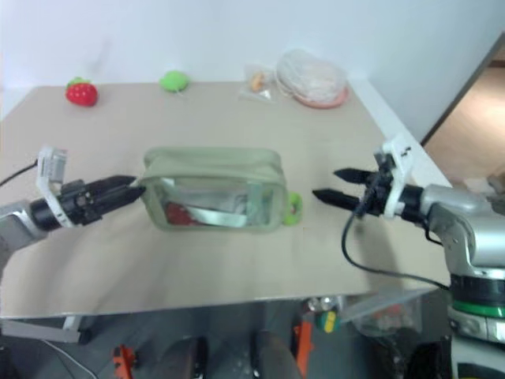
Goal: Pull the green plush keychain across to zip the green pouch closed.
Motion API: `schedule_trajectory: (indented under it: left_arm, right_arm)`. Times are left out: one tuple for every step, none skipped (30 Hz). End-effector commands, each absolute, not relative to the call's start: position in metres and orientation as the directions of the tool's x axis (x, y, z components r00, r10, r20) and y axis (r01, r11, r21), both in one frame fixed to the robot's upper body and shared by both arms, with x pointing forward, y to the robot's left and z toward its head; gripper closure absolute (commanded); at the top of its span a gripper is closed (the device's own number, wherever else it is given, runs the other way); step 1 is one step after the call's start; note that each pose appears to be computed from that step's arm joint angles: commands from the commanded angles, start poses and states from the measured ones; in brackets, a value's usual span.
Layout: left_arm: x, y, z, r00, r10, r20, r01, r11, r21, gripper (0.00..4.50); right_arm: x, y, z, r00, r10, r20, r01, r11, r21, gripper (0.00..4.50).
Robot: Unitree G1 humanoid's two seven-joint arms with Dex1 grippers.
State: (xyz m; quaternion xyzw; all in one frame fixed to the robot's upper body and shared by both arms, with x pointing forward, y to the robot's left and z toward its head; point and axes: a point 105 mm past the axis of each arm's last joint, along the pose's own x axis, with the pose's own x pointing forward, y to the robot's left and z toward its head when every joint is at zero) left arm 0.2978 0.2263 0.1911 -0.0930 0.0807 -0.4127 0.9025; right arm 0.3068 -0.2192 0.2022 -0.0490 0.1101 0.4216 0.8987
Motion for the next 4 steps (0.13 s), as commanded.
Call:
schedule_trajectory:
  left_arm:
    - [0.291, 0.253, 0.197, 0.709, -0.703, -0.059, 0.679, 0.703, -0.212, 0.41]
    - [0.290, 0.264, 0.194, 0.738, -0.674, -0.049, 0.650, 0.728, -0.218, 0.41]
    - [0.291, 0.274, 0.191, 0.766, -0.642, -0.044, 0.615, 0.750, -0.243, 0.41]
    - [0.292, 0.279, 0.188, 0.781, -0.623, -0.041, 0.593, 0.761, -0.263, 0.41]
  right_arm:
    - [0.287, -0.222, 0.220, 0.616, 0.761, -0.200, -0.782, 0.622, -0.040, 0.00]
    - [0.286, -0.226, 0.219, 0.638, 0.746, -0.189, -0.764, 0.644, -0.036, 0.00]
    - [0.286, -0.228, 0.219, 0.657, 0.733, -0.173, -0.747, 0.664, -0.027, 0.00]
    - [0.286, -0.229, 0.218, 0.670, 0.725, -0.161, -0.737, 0.676, -0.020, 0.00]
